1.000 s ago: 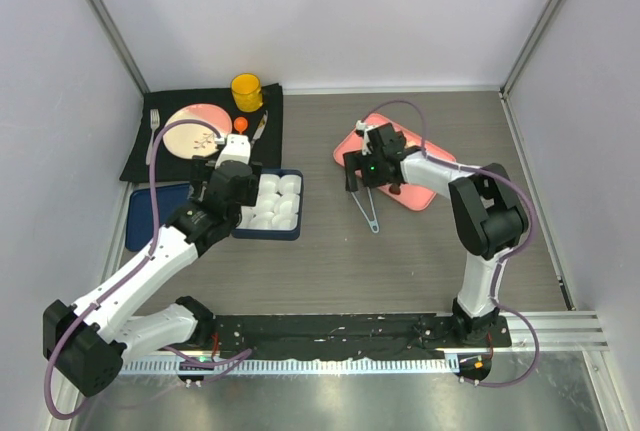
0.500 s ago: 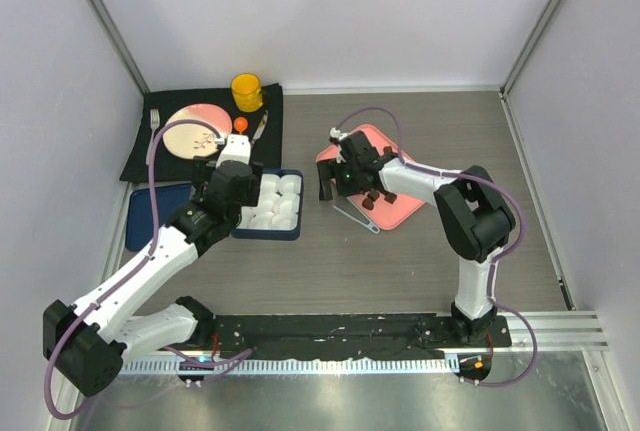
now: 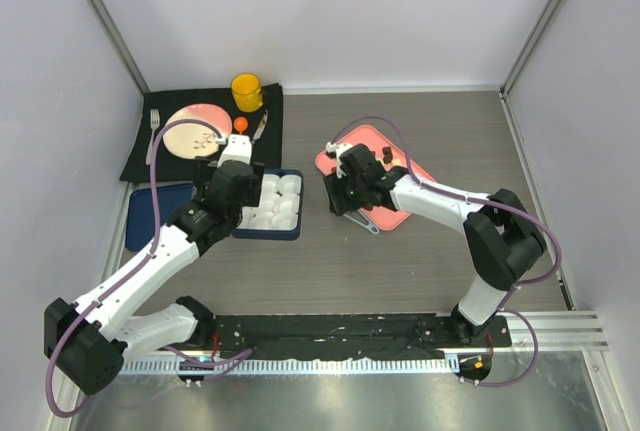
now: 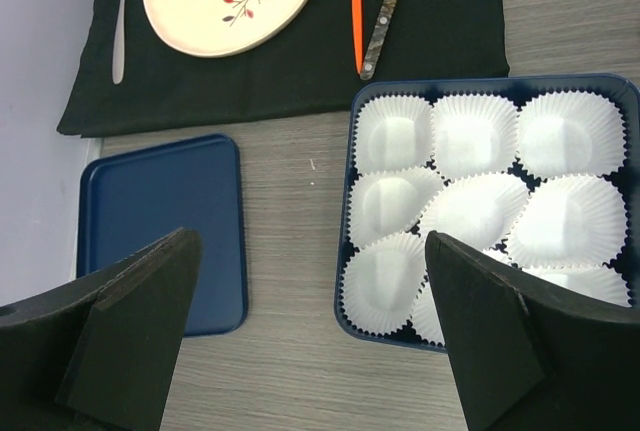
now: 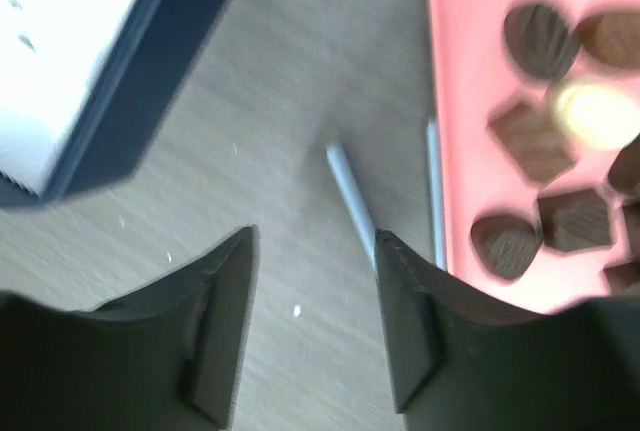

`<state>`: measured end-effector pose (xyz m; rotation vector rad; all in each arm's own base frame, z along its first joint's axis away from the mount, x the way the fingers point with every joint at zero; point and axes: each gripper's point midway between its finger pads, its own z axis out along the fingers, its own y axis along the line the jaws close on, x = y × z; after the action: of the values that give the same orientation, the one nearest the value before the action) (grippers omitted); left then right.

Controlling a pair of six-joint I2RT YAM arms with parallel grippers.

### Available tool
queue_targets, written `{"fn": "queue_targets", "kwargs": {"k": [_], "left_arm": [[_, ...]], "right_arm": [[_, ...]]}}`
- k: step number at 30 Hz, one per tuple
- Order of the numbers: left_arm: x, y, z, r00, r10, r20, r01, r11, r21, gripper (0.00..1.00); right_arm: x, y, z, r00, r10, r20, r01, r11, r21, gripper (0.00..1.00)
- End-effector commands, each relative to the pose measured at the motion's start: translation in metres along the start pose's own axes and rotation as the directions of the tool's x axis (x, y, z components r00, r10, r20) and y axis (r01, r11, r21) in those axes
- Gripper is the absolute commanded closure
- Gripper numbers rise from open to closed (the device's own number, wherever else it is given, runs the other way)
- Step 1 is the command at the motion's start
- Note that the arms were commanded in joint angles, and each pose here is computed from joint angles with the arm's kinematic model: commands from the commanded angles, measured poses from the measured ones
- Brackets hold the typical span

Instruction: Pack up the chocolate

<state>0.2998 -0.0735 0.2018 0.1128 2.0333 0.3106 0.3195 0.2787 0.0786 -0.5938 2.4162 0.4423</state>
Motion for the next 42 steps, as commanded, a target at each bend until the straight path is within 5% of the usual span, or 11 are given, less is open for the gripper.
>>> {"fn": "queue_targets", "kwargs": {"k": [1, 16, 22, 24, 26, 34, 42], "left_arm": [[-0.011, -0.002, 0.001, 0.999, -0.046, 0.021, 0.046, 0.999, 0.007, 0.0], [-0.009, -0.004, 0.002, 0.999, -0.046, 0.012, 0.045, 0.999, 0.011, 0.0], [-0.007, -0.009, 0.003, 0.999, -0.055, -0.001, 0.055, 0.998, 0.027, 0.0], [-0.006, -0.011, 0.003, 0.998, -0.063, -0.013, 0.063, 0.998, 0.032, 0.0], [-0.006, -0.016, 0.003, 0.995, -0.097, -0.024, 0.098, 0.994, 0.048, 0.0], [-0.007, -0.041, -0.009, 0.954, -0.287, -0.087, 0.298, 0.941, 0.163, 0.0], [-0.039, -0.074, -0.031, 0.859, -0.5, -0.113, 0.505, 0.787, 0.354, 0.0]], "right_arm": [[0.032, -0.01, -0.004, 0.997, -0.054, -0.064, 0.056, 0.998, 0.031, 0.47], [0.072, -0.03, 0.01, 0.976, -0.117, -0.184, 0.135, 0.987, 0.085, 0.59], [0.085, -0.013, 0.007, 0.964, -0.155, -0.217, 0.169, 0.985, 0.044, 0.75], [0.086, -0.004, 0.006, 0.961, -0.175, -0.215, 0.185, 0.983, 0.024, 0.89], [0.084, 0.01, 0.003, 0.964, -0.176, -0.201, 0.175, 0.984, -0.021, 0.99], [0.026, 0.041, -0.031, 0.995, -0.102, 0.017, 0.103, 0.991, -0.084, 0.99], [-0.012, 0.063, -0.06, 0.987, -0.041, 0.157, 0.068, 0.984, -0.165, 0.99]]}}
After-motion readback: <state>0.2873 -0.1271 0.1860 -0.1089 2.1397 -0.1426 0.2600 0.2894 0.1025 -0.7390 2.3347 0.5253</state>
